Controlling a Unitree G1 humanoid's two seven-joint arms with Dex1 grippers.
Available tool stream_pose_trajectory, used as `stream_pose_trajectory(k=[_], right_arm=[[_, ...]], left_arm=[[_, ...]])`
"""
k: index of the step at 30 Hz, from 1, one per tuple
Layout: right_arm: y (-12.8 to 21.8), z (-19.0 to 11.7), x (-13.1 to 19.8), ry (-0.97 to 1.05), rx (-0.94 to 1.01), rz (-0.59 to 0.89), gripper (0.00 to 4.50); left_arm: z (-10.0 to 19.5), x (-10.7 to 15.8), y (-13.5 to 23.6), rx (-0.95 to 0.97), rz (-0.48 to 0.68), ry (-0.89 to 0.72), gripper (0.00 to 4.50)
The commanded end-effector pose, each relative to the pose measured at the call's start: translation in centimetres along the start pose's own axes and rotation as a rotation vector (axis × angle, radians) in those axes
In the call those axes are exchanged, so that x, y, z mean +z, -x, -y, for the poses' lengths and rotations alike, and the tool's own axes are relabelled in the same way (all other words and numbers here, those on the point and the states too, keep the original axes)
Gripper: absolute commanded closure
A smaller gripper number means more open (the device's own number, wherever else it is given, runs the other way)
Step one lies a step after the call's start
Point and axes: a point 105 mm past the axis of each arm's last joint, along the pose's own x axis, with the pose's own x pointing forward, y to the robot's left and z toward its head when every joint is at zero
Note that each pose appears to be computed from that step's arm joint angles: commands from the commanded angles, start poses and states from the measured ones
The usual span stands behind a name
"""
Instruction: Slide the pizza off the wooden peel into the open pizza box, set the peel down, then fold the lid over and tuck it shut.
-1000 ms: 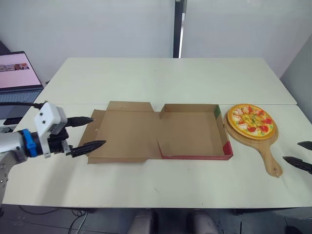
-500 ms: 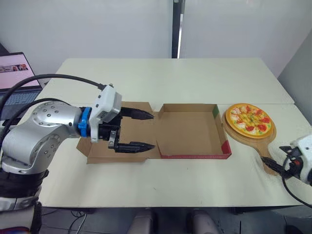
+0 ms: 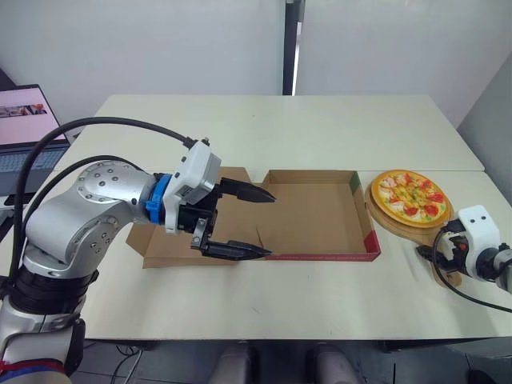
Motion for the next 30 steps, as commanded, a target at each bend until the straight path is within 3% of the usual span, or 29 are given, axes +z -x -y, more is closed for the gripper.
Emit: stream_pose_trajectory(k=[1,5,7,13,15,30], right_arm=[[-0.3,0.1,-0.3,-0.011,0.010,-0.022,0.02],[-0.7,0.1,-0.6,0.014,0.024,-0.039,0.19],[-0.9,0.0,-0.5,0.027,0.031,-0.038,0.60],[-1.2,0.1,-0.7,-0.001,0.004,-0.017,2.50],[-1.2,0.3,-0.8,-0.026,-0.017,-0.002,2.85],[0.1,2.5,2.4,-0.138,-0.146,0.232,2.88]], left_arm=[[0.2,0.5,-0.1,-0.006,-0.001,-0.045,0.00],[0.3,0.5,-0.2,-0.008,-0.002,-0.049,0.00],[0.3,0.5,-0.2,-0.010,-0.001,-0.051,0.00],[0.3,0.5,-0.1,-0.005,-0.001,-0.055,0.00],[0.2,0.4,0.0,-0.001,-0.003,-0.056,0.00],[-0.7,0.9,0.3,0.029,0.000,-0.075,0.00]])
